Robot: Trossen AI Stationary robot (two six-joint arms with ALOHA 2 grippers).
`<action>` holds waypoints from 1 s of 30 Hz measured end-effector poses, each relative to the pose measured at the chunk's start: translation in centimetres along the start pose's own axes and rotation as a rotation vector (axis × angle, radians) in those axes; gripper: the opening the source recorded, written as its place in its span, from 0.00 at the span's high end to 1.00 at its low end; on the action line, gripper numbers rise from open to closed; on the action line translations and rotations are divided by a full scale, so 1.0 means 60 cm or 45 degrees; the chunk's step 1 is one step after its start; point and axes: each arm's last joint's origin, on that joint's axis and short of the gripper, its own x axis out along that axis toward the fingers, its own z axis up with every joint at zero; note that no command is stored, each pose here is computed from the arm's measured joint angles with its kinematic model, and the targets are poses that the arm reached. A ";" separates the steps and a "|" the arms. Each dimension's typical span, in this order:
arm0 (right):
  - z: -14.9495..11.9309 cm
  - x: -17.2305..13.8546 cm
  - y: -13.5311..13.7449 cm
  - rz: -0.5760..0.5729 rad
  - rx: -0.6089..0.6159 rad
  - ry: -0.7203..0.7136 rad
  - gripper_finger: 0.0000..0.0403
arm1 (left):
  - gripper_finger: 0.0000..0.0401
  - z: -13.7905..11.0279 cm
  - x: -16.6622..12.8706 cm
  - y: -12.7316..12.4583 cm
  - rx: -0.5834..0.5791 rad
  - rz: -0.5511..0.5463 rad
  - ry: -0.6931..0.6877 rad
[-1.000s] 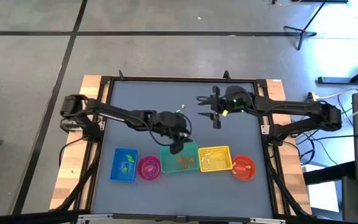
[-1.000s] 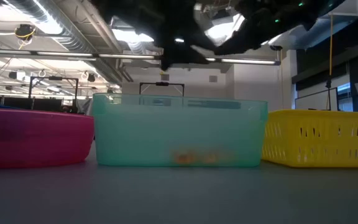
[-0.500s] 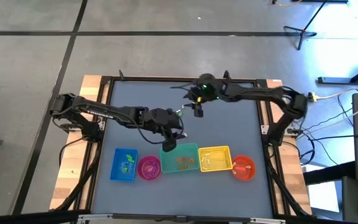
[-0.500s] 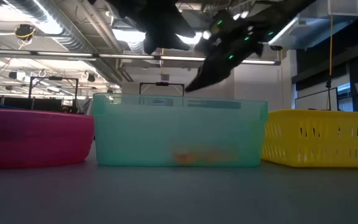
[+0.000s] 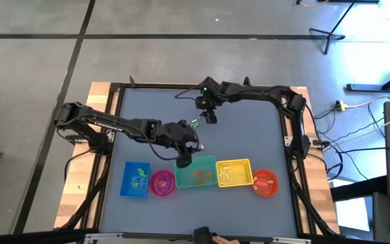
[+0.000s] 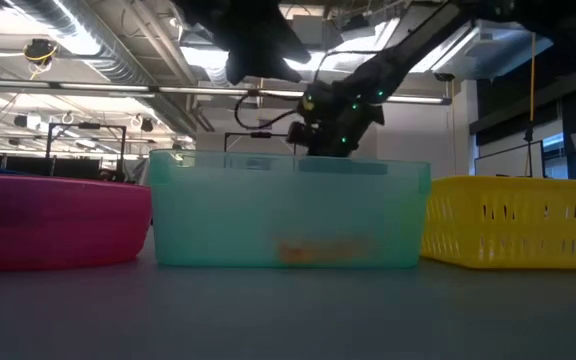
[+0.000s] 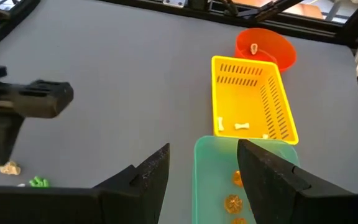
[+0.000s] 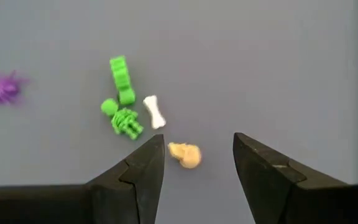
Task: Sort Halloween decoration
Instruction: Put the white skull toy into the orange bin
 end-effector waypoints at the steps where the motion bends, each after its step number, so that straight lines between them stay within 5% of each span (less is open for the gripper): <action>1: -0.004 0.006 0.001 0.010 -0.010 0.012 0.53 | 0.57 -0.001 0.000 -0.001 0.002 0.001 0.004; 30: -0.023 0.028 -0.001 -0.058 -0.151 0.165 0.53 | 0.57 0.000 0.000 -0.001 -0.001 0.034 -0.010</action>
